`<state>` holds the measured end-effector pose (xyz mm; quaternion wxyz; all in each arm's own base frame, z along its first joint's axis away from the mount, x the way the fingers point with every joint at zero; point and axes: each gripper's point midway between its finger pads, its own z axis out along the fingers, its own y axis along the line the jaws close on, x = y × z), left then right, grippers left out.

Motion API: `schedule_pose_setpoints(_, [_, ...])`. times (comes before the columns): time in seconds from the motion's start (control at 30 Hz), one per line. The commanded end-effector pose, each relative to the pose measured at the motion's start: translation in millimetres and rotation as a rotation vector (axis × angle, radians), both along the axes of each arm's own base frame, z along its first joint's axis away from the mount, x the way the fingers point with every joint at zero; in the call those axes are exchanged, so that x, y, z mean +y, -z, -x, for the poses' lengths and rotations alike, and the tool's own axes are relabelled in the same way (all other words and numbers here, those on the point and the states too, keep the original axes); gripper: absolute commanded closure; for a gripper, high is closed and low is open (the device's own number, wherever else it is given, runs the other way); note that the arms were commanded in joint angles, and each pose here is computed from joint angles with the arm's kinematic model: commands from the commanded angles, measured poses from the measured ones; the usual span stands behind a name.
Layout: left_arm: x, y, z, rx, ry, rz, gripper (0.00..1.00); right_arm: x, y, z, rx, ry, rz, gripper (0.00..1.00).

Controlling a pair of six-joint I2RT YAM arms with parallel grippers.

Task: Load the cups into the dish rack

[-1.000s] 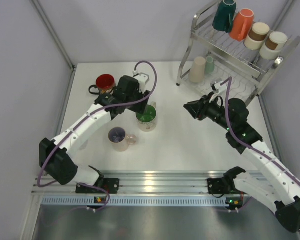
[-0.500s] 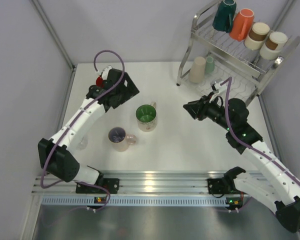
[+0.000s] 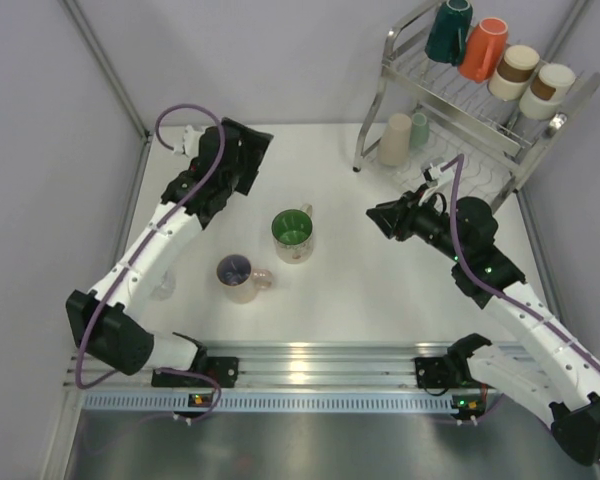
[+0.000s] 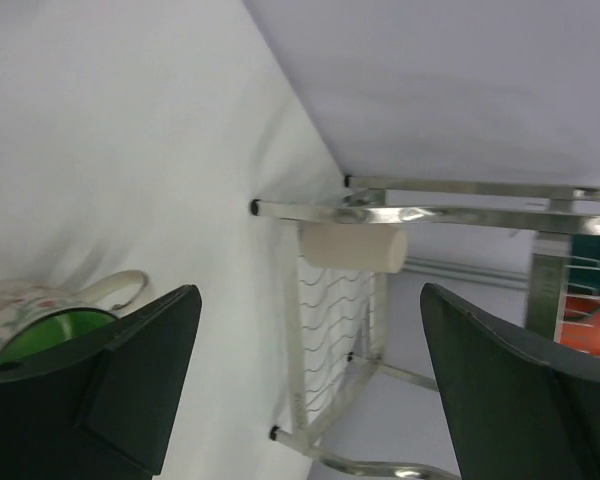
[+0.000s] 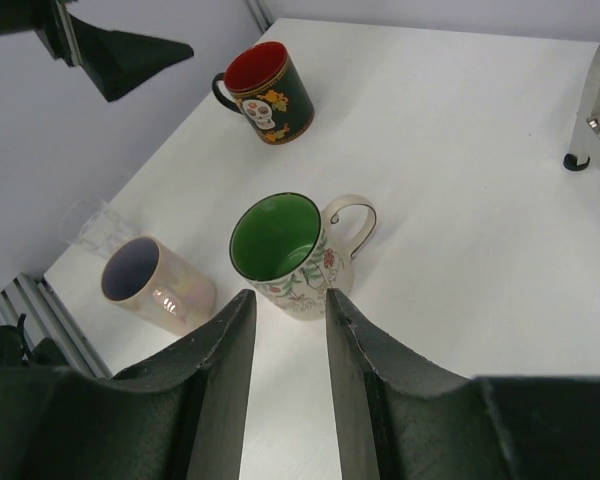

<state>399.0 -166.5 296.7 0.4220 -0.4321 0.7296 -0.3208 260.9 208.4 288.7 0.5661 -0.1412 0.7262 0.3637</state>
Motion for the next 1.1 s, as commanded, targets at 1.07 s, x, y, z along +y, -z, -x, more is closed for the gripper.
schedule_pose_setpoints(1.07, [-104.1, 134.4, 105.7, 0.725, -0.367, 0.243, 0.32, -0.1, -4.4, -1.9, -0.015, 0.016, -0.018, 0.65])
